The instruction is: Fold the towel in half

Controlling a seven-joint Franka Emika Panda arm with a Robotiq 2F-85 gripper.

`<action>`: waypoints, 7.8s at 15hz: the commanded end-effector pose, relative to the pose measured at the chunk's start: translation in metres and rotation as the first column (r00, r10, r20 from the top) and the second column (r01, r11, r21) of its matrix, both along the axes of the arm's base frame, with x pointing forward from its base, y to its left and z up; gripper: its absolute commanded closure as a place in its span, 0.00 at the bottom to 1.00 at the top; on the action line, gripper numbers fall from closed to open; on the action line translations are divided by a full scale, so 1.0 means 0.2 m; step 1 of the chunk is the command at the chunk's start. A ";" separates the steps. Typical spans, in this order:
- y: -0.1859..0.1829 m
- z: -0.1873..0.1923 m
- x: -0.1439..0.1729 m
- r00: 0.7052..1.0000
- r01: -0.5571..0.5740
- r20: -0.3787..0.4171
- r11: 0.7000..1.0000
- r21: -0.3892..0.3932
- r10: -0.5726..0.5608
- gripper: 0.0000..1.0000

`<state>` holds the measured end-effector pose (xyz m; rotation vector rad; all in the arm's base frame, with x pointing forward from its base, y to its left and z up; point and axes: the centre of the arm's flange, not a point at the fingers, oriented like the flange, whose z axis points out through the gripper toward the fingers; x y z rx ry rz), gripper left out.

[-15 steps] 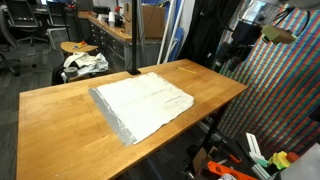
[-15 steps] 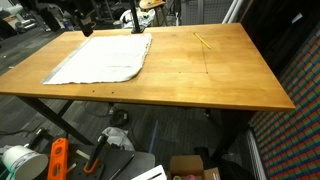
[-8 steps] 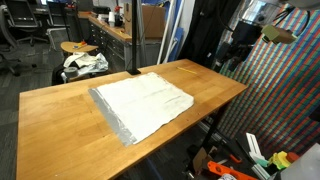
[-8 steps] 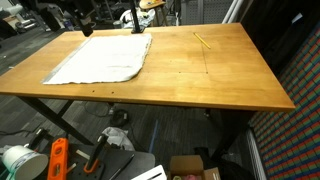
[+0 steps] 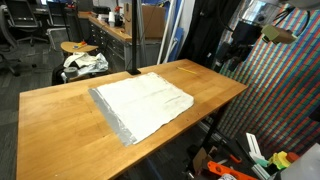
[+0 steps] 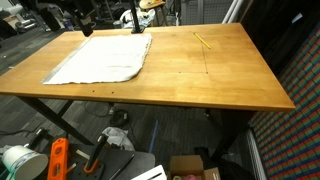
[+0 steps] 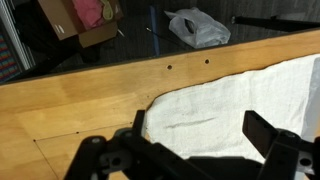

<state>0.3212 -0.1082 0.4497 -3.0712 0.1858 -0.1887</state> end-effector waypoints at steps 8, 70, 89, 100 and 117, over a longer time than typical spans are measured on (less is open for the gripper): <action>0.03 -0.01 0.04 0.998 -0.021 -0.051 1.000 -0.008 0.021 0.00; -0.29 -1.16 1.03 0.934 -0.046 -0.316 0.931 0.363 0.169 0.00; -0.22 -1.22 1.05 0.919 -0.077 -0.327 0.914 0.398 0.220 0.00; -0.23 -1.23 1.06 0.923 -0.054 -0.328 0.911 0.409 0.202 0.94; -0.04 -0.88 1.04 0.924 -0.168 -0.300 0.957 0.236 0.236 0.98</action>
